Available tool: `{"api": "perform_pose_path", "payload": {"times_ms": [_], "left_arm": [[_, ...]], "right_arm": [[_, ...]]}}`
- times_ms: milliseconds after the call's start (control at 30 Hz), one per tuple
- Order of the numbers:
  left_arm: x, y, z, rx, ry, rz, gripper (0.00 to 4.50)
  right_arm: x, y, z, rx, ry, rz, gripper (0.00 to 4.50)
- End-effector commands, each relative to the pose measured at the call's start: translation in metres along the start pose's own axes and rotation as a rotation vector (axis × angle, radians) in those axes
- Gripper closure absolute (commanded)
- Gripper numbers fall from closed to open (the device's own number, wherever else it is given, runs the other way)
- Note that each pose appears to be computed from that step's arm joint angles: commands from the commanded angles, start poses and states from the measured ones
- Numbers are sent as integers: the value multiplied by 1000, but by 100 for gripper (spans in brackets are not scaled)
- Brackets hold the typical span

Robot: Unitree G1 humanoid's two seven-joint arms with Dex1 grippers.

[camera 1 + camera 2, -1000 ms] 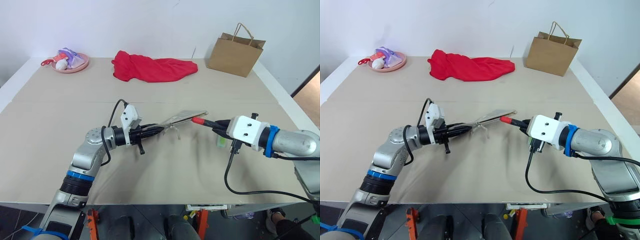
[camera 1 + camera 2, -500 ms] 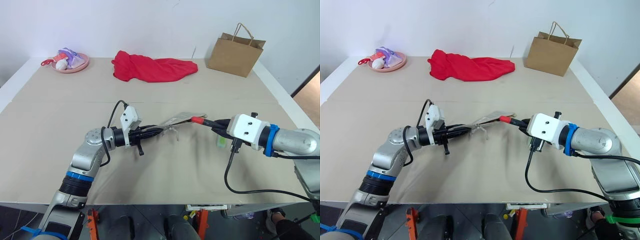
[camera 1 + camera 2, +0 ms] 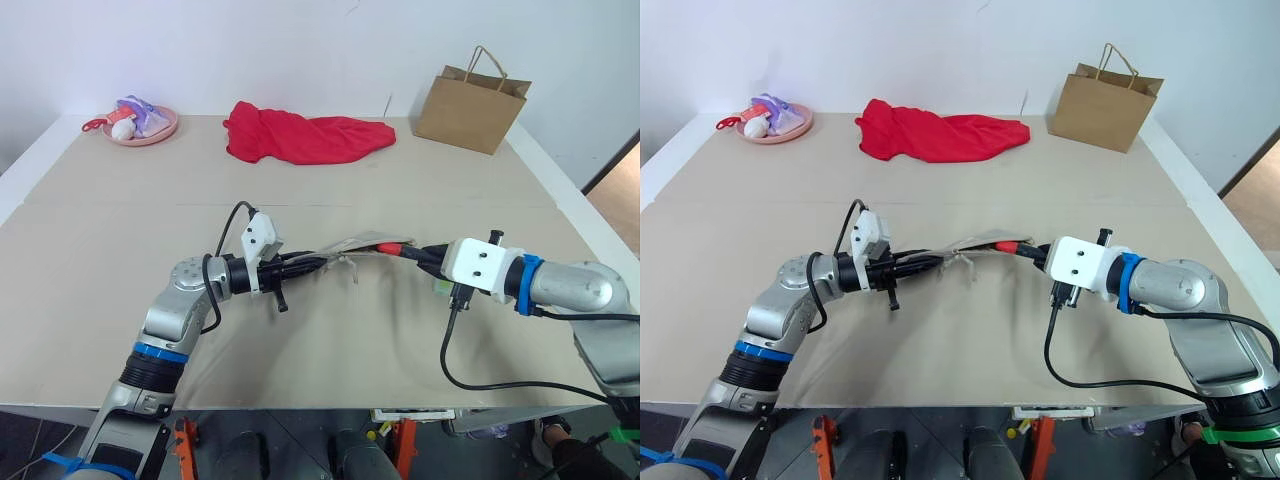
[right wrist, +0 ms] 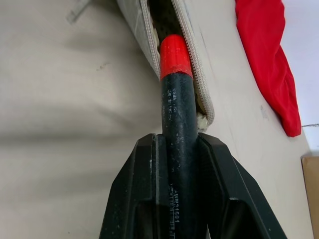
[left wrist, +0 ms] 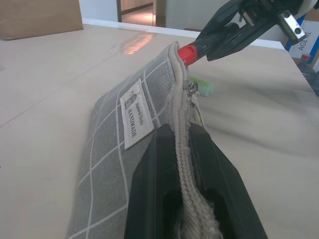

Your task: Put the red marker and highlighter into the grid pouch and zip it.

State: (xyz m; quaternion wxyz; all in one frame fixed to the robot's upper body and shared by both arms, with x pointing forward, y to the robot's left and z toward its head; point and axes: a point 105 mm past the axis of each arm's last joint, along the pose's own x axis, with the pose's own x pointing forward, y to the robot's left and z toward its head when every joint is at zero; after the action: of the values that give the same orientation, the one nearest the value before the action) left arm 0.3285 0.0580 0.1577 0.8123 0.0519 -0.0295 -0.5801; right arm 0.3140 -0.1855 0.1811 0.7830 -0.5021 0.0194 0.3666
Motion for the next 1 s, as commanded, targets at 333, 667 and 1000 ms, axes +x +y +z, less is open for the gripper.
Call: {"api": "perform_pose_path", "payload": {"times_ms": [333,667,1000], "left_arm": [[2,-1,11,33,-24,-24,450],[1,0,12,32,-27,-23,450],[-2,0,13,37,-18,-34,450]], "right_arm": [[42,4,46,-222,-156,90,394],[63,4,95,-223,-447,70,394],[63,3,71,-272,-377,72,394]]}}
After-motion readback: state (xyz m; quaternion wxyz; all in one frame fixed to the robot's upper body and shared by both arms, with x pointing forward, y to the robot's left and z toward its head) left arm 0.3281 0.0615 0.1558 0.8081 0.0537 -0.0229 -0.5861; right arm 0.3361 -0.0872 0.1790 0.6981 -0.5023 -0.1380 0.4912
